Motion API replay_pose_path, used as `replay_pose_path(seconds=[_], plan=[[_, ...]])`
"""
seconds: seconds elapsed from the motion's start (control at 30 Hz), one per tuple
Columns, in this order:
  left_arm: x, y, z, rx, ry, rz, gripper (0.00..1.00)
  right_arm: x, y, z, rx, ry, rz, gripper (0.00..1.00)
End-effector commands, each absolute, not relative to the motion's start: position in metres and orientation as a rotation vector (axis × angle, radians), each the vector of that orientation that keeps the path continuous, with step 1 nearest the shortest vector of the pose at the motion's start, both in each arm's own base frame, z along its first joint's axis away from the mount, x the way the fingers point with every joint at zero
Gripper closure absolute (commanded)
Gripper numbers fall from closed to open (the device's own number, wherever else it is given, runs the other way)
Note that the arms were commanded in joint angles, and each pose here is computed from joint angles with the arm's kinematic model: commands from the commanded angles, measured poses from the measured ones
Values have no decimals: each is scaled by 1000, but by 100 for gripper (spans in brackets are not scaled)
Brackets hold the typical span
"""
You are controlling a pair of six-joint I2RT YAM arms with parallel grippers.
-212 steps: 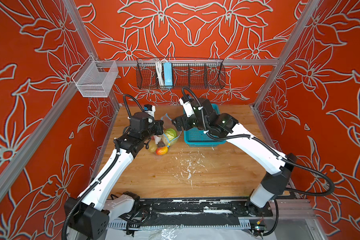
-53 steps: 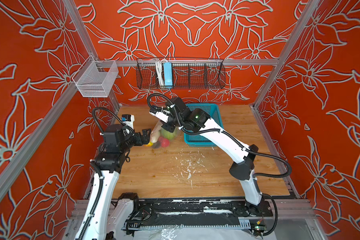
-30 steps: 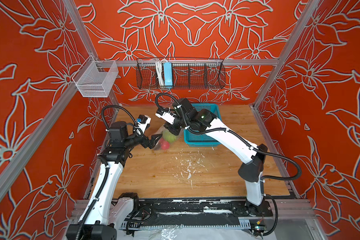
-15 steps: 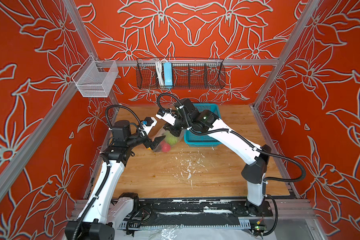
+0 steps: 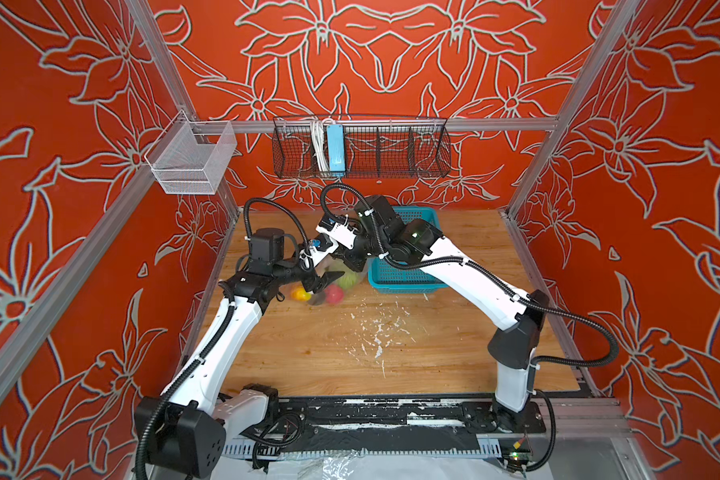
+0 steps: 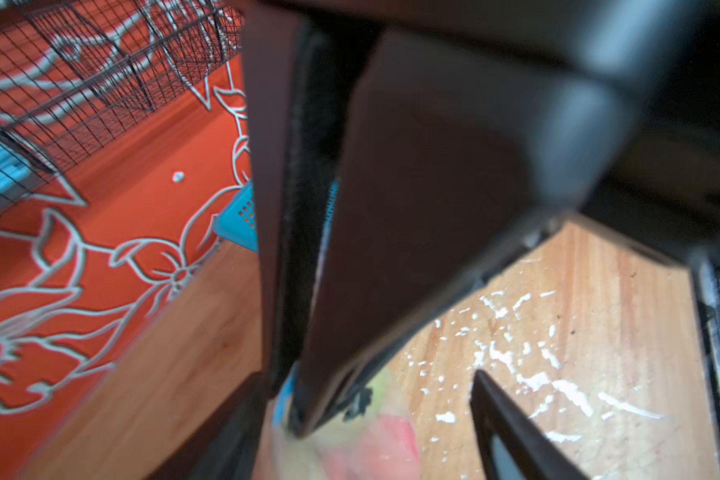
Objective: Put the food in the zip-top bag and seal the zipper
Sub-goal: 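Move the left gripper to the bag's blue zipper beside the right gripper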
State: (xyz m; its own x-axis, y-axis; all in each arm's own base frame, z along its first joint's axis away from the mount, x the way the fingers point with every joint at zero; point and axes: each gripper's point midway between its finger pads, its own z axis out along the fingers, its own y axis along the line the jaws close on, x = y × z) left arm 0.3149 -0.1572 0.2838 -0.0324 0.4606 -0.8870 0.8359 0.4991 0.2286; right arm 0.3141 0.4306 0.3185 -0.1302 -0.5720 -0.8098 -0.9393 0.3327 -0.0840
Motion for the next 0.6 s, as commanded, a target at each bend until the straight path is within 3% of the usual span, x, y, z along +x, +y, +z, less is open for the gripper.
replay_pose_path(seconds=[0.0,0.17,0.3,0.57], plan=[[313,-159,284,1143,1654,-419,38,306,427,333,-1348,1766,602,100],[311,-158,294,1101,1603,-402,57,307,424,328,-1355,1778,583,100],[317,-155,304,1011,1574,-385,99,307,425,326,-1356,1786,595,100],[313,-157,303,1003,1596,-423,100,306,424,314,-1385,1833,600,100]])
